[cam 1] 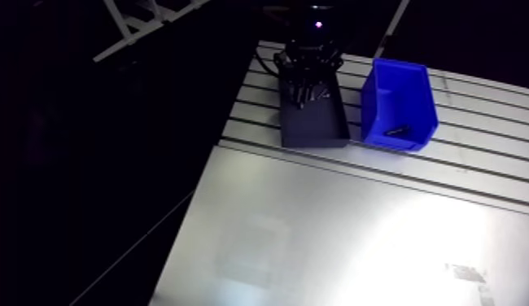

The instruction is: Pick up the M10 bolt from the tray and put it into the blue bin.

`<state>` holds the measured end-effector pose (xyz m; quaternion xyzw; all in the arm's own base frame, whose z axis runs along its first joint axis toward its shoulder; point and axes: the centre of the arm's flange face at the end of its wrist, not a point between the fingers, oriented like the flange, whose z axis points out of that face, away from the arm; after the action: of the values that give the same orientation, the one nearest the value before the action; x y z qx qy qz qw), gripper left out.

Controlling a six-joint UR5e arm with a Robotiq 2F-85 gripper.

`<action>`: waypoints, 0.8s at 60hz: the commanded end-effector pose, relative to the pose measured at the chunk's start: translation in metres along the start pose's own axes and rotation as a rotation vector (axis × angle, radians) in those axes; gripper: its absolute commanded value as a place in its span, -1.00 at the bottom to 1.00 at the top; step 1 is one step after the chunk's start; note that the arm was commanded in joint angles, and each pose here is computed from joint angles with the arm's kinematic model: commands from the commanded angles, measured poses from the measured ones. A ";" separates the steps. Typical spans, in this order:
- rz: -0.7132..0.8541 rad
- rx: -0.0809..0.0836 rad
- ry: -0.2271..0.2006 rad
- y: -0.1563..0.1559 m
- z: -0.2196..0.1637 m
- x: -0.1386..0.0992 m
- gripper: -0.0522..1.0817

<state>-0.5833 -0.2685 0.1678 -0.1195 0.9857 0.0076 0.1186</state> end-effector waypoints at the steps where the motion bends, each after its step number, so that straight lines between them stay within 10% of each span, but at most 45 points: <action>1: 0.000 0.000 0.009 0.001 -0.005 0.001 0.79; 48: -0.004 -0.019 0.076 0.004 -0.092 -0.031 0.99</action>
<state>-0.5851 -0.2643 0.2299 -0.1212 0.9889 0.0111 0.0856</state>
